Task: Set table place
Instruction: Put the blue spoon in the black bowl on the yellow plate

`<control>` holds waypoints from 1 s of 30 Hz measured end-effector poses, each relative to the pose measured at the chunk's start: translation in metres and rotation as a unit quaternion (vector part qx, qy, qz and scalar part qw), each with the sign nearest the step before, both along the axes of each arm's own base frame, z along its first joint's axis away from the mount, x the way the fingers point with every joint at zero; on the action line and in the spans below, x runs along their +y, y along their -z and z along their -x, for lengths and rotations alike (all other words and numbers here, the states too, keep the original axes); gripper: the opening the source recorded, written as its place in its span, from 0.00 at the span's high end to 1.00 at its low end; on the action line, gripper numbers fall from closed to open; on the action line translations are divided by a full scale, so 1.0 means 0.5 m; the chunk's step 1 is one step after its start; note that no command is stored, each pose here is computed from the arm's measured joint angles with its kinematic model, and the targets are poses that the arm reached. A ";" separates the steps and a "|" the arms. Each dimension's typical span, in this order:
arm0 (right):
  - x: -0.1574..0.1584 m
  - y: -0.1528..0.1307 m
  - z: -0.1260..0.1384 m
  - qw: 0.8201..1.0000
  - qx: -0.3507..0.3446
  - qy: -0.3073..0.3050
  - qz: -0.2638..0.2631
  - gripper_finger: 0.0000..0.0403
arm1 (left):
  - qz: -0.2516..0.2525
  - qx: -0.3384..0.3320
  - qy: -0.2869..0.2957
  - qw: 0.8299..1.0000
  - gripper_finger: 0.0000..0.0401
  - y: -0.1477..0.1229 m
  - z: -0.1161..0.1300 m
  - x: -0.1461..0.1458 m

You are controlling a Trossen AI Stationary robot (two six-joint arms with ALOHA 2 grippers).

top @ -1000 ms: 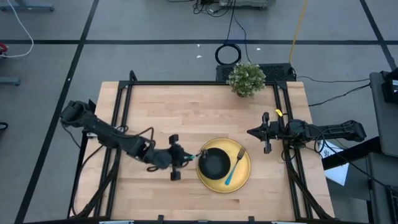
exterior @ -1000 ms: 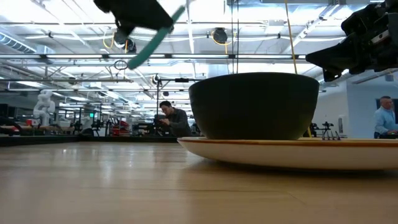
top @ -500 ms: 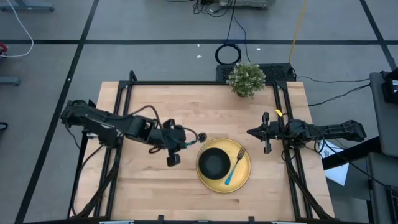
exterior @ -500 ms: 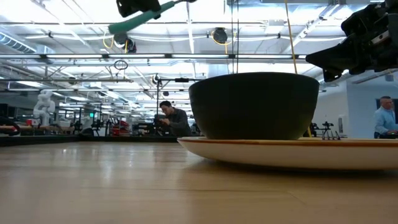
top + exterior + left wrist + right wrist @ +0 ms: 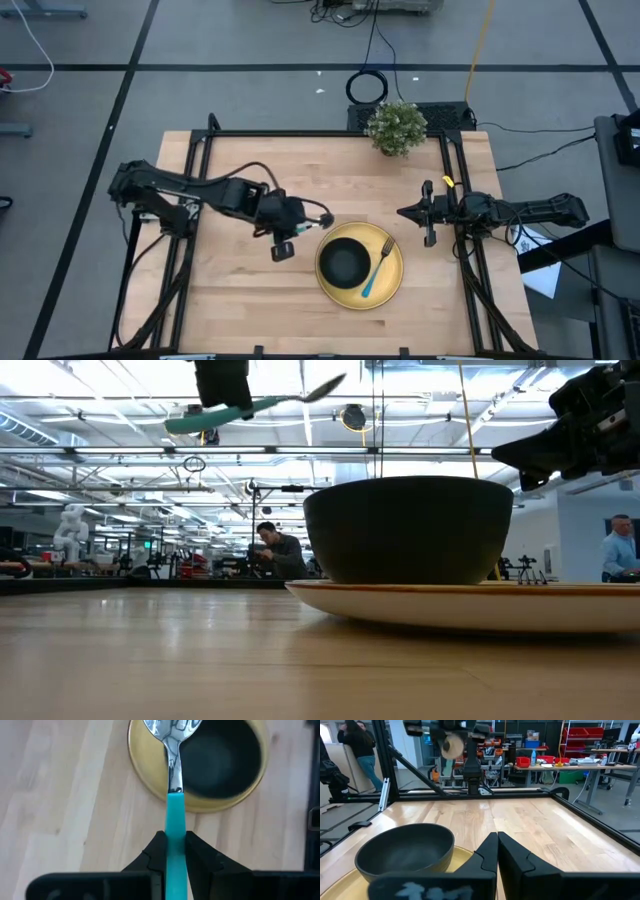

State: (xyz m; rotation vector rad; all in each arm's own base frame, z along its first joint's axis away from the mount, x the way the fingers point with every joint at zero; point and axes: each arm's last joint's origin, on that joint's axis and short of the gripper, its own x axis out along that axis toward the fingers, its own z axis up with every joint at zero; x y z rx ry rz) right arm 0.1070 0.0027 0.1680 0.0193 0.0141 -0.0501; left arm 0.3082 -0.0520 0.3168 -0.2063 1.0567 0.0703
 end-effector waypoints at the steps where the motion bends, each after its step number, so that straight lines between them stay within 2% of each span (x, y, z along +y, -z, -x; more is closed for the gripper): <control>1: 0.000 -0.001 0.000 1.000 -0.002 0.000 0.000 1.00 | 0.000 0.015 0.002 1.000 0.89 0.002 -0.007 0.002; 6: 0.000 0.000 0.000 1.000 0.000 0.000 0.000 1.00 | -0.017 0.055 0.030 0.998 0.89 -0.008 -0.043 0.003; 14: 0.000 0.000 0.000 1.000 0.000 0.000 -0.001 1.00 | -0.004 0.036 0.061 0.997 0.89 -0.050 -0.087 0.015; 30: 0.000 0.001 0.000 1.000 0.001 0.000 -0.006 1.00 | -0.009 0.045 0.058 0.997 0.89 -0.048 -0.094 0.013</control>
